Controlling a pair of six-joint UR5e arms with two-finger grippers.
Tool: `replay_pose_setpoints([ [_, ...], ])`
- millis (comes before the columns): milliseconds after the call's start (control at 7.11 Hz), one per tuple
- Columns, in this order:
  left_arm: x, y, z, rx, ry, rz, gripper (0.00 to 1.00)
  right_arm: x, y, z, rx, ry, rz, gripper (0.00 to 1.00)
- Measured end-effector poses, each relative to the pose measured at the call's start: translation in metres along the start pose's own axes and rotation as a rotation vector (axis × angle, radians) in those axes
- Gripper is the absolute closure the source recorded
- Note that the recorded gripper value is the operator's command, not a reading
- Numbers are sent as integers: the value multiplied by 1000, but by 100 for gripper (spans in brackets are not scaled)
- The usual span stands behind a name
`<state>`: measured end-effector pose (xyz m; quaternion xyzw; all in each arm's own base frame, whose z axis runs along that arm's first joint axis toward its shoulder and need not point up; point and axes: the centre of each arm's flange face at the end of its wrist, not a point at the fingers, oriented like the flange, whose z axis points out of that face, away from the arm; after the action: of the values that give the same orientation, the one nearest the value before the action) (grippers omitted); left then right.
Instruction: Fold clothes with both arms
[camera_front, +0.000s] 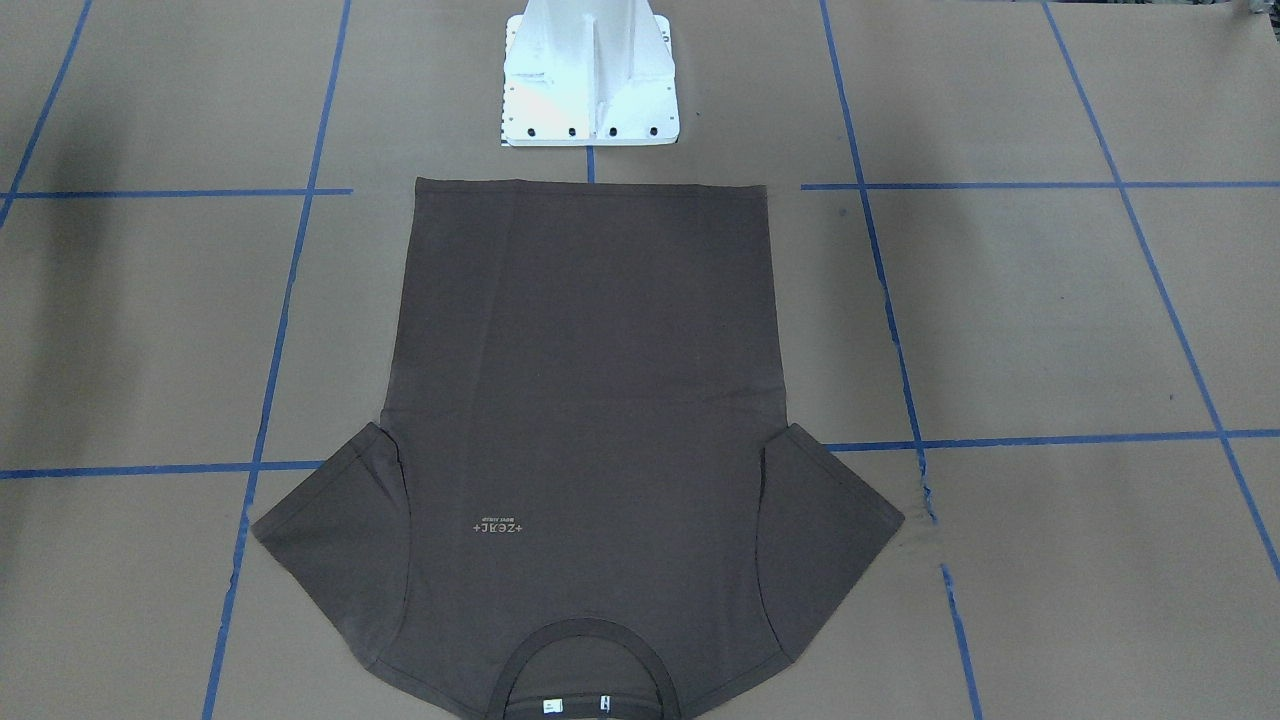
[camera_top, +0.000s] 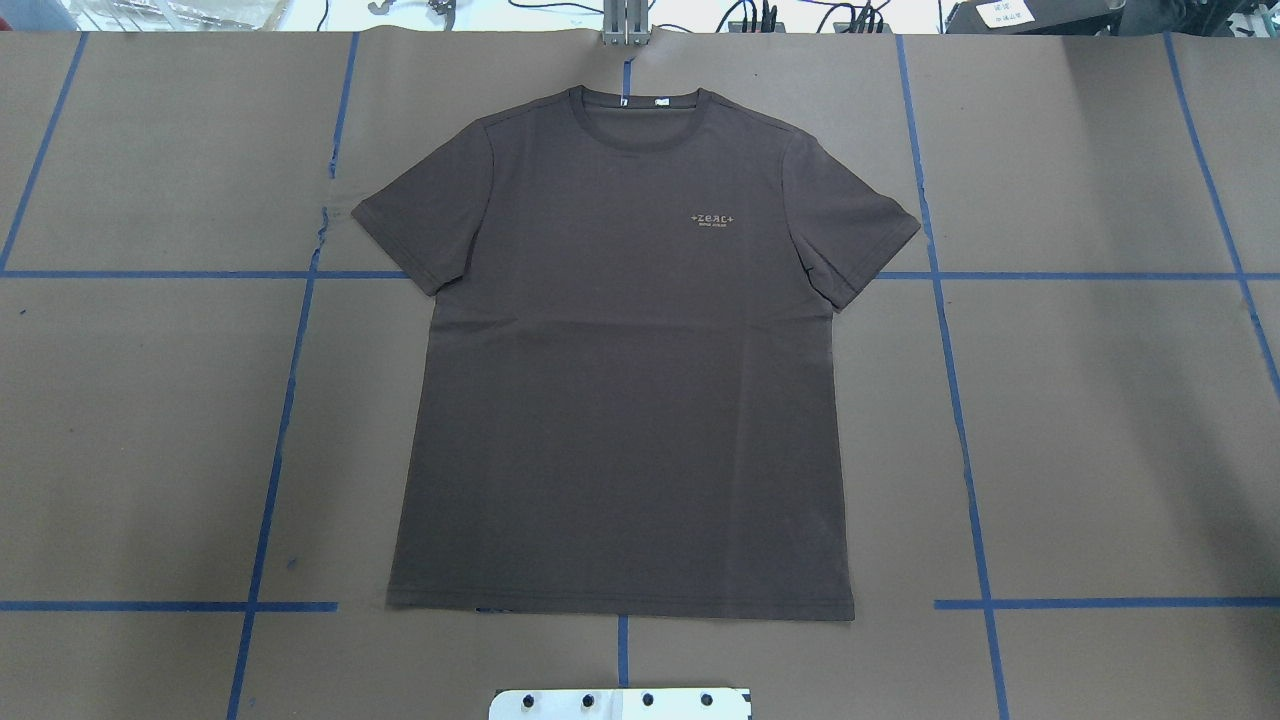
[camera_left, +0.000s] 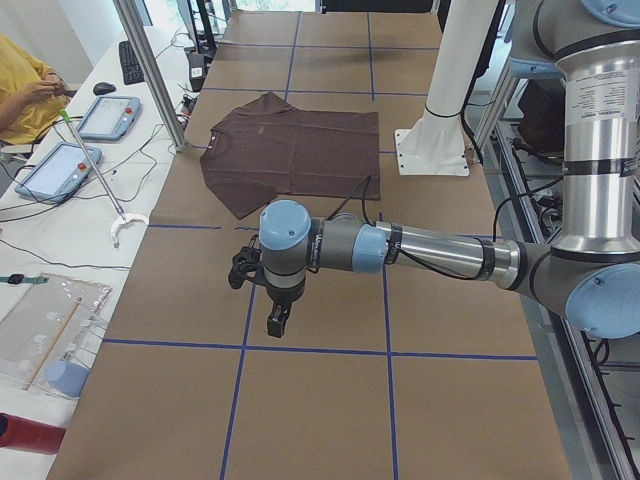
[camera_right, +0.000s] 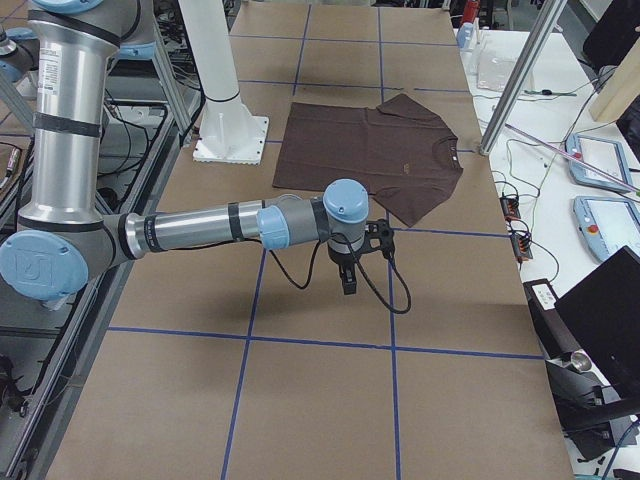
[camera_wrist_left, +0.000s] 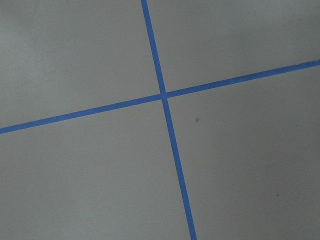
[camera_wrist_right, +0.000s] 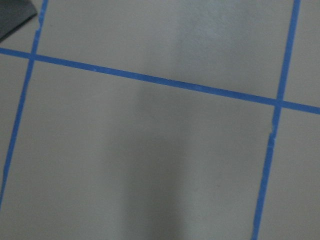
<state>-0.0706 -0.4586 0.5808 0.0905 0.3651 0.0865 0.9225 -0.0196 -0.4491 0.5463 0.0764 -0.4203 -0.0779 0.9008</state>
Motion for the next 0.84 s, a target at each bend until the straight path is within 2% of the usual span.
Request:
replay_pose_setpoints([
  [281,8,-4,-1,26,70,6,0,-70,-70,33,14,-30,3,0],
  [422,11,-5,-2,35,90,9,0,-114,-115,49,25,-26,49,0],
  [563,13,-6,-3,46,100,19,0,-162,-152,63,56,-1,119,1],
  [704,14,-7,-3,52,104,27,0,-207,-175,80,102,23,203,2],
  [844,14,-7,-3,55,106,30,0,-235,-189,101,148,24,289,6],
])
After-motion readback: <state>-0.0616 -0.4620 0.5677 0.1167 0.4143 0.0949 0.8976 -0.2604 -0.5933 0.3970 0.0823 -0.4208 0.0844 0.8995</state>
